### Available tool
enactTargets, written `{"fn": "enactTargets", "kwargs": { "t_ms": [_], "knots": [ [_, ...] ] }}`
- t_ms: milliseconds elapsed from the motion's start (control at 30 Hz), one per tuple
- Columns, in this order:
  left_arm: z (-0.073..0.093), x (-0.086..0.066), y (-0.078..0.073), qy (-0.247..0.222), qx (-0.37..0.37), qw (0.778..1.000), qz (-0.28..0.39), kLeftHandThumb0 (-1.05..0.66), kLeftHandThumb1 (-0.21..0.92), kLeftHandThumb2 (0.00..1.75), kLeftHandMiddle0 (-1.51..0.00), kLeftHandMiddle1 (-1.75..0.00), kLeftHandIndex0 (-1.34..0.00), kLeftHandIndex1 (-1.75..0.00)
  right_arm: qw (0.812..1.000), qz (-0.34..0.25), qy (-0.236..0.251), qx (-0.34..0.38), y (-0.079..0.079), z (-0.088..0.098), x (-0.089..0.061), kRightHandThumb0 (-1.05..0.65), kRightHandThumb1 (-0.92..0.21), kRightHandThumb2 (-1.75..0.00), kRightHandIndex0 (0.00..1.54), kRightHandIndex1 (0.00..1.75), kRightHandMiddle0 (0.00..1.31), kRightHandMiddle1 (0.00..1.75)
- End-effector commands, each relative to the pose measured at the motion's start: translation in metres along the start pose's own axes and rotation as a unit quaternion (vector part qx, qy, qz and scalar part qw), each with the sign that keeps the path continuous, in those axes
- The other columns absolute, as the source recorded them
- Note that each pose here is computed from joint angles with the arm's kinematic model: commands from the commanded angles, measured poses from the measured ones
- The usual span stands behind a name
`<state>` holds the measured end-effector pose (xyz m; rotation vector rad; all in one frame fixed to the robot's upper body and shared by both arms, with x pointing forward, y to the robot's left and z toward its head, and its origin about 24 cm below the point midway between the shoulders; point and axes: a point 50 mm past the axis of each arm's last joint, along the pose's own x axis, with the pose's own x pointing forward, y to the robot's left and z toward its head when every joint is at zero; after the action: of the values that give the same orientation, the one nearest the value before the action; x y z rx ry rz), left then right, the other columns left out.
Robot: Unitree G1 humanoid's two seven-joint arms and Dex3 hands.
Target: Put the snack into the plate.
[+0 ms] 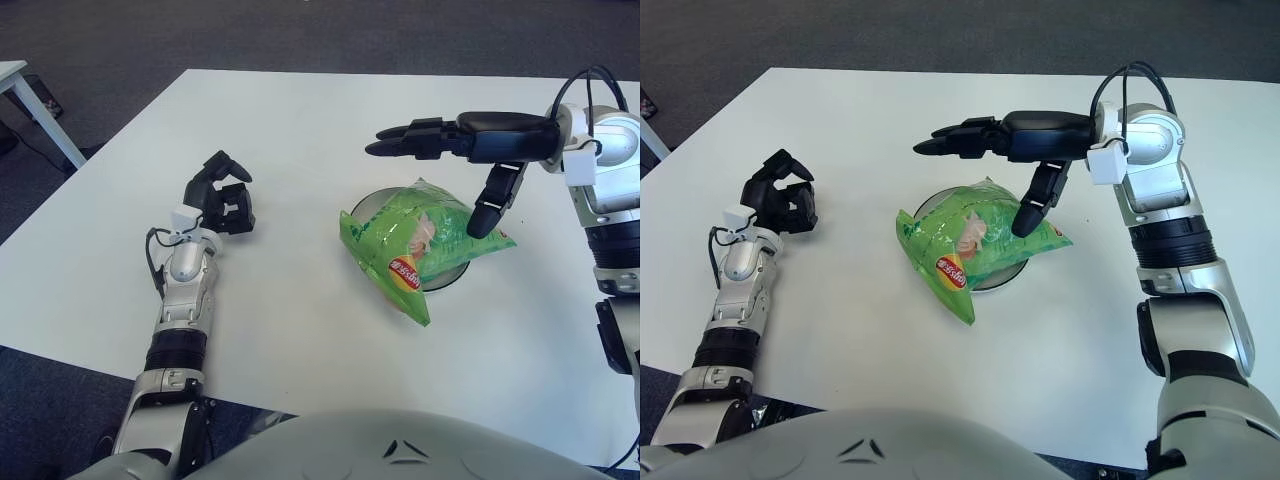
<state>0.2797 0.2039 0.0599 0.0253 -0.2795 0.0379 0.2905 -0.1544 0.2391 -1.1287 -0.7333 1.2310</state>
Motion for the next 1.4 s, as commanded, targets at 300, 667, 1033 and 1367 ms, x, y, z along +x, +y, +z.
{"fn": "enactTargets", "kwargs": {
  "t_ms": [300, 667, 1033, 1367],
  "knots": [
    [-0.0501, -0.0483, -0.0078, 0.119, -0.036, 0.992, 0.02, -0.48, 0.32, 1.31, -1.3, -1.75, -0.61, -1.75, 1.0, -0.004, -0.004, -0.011, -0.0064, 0.0019, -0.0004, -0.82, -0.56, -0.51, 0.0, 0.0, 0.0, 0.0],
    [-0.0501, -0.0486, -0.0057, 0.12, -0.034, 0.992, 0.023, -0.48, 0.31, 1.33, -1.3, -1.75, -0.62, -1.75, 1.0, -0.004, -0.005, -0.011, -0.0062, 0.0024, 0.0016, -0.82, -0.55, -0.52, 0.0, 0.0, 0.0, 0.0],
    [-0.0499, -0.0493, -0.0034, 0.119, -0.028, 0.992, 0.023, -0.48, 0.3, 1.33, -1.31, -1.75, -0.62, -1.75, 1.0, -0.003, -0.006, -0.012, -0.0061, 0.0031, 0.0039, -0.82, -0.55, -0.53, 0.0, 0.0, 0.0, 0.0],
    [-0.0499, -0.0501, -0.0022, 0.121, -0.028, 0.992, 0.024, -0.49, 0.3, 1.34, -1.31, -1.75, -0.63, -1.75, 1.0, -0.003, -0.007, -0.012, -0.006, 0.0036, 0.0055, -0.82, -0.55, -0.53, 0.0, 0.0, 0.0, 0.0]
  ]
}}
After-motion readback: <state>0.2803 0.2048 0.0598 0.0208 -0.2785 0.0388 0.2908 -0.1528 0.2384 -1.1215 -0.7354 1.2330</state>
